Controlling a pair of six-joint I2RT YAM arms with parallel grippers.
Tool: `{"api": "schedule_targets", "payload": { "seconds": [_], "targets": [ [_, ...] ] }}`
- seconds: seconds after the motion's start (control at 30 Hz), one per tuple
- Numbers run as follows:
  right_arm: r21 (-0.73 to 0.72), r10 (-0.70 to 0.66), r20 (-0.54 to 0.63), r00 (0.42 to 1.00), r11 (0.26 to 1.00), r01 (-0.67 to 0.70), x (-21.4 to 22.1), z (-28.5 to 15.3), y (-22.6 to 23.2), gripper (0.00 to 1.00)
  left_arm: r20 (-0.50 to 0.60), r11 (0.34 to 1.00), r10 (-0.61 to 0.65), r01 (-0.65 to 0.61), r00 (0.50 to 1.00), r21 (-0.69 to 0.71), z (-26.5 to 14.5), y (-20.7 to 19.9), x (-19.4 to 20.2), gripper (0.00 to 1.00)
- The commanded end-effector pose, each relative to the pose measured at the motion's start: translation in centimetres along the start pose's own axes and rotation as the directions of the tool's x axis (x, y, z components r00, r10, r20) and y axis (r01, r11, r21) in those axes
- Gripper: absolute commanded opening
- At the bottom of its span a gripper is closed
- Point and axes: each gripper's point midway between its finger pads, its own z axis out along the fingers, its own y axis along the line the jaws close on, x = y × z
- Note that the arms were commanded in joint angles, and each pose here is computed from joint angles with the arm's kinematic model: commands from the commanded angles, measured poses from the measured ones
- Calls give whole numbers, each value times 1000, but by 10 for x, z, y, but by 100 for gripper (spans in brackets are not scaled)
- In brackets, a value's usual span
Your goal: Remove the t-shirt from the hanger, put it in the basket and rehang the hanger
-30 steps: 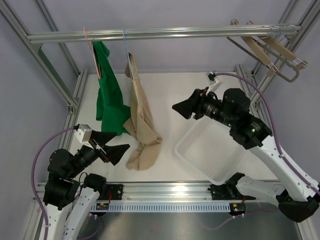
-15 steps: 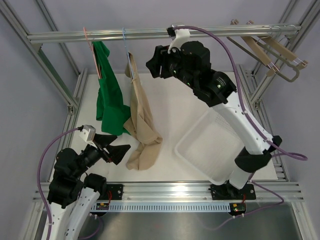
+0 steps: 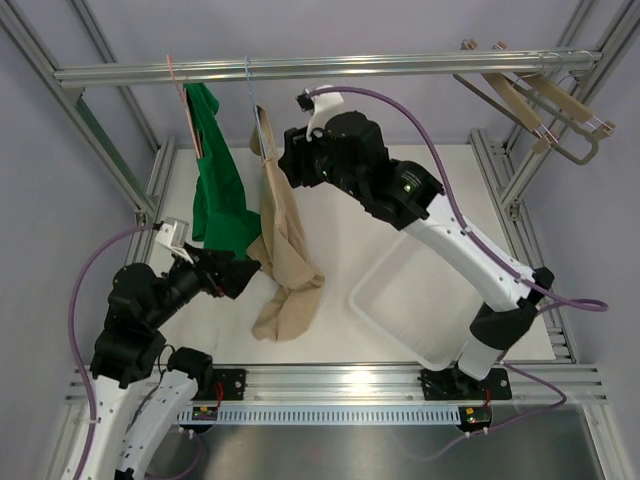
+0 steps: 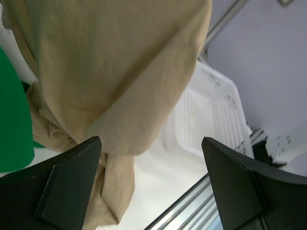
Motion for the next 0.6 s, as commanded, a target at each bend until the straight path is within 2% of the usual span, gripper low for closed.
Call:
{"api": "schedule_targets", "payload": {
  "seconds": [0.0, 0.03, 0.13, 0.17, 0.2, 0.27, 0.3, 0.37, 0.4, 0.57],
  "targets": [
    [-52, 24, 134, 991, 998, -17, -32, -52, 8, 55, 224, 999, -9, -2, 975, 47, 0, -39, -97, 89],
    [-50, 31, 127, 991, 998, -24, -27, -57, 5, 55, 196, 999, -28, 22, 980, 33, 15, -35, -103, 87],
    [-55, 39, 107, 993, 998, -33, -3, -79, -3, 55, 265, 999, -41, 43, 963, -1, 20, -40, -144, 82],
    [-65, 54, 142, 988, 997, -45, -11, -99, -6, 54, 269, 996, -52, 69, 962, -54, 33, -28, -152, 78],
    [-70, 56, 112, 992, 996, -49, 10, -96, -8, 54, 282, 995, -53, 74, 958, -65, 38, -27, -162, 76],
    [-84, 66, 106, 992, 995, -58, 23, -113, -12, 54, 332, 991, -42, 81, 942, -106, 44, -26, -191, 73],
    [-105, 73, 98, 992, 992, -63, 28, -117, -10, 54, 306, 985, -45, 93, 951, -143, 67, -13, -192, 69],
    [-123, 74, 87, 993, 990, -63, 37, -127, -11, 54, 322, 984, -32, 87, 946, -159, 81, -14, -213, 66],
    [-126, 73, 83, 994, 990, -62, 40, -129, -11, 54, 281, 977, -25, 83, 959, -195, 106, 0, -209, 63],
    [-158, 78, 71, 994, 985, -66, 52, -144, -11, 54, 270, 968, -1, 69, 963, -243, 149, 12, -229, 59]
  ]
}}
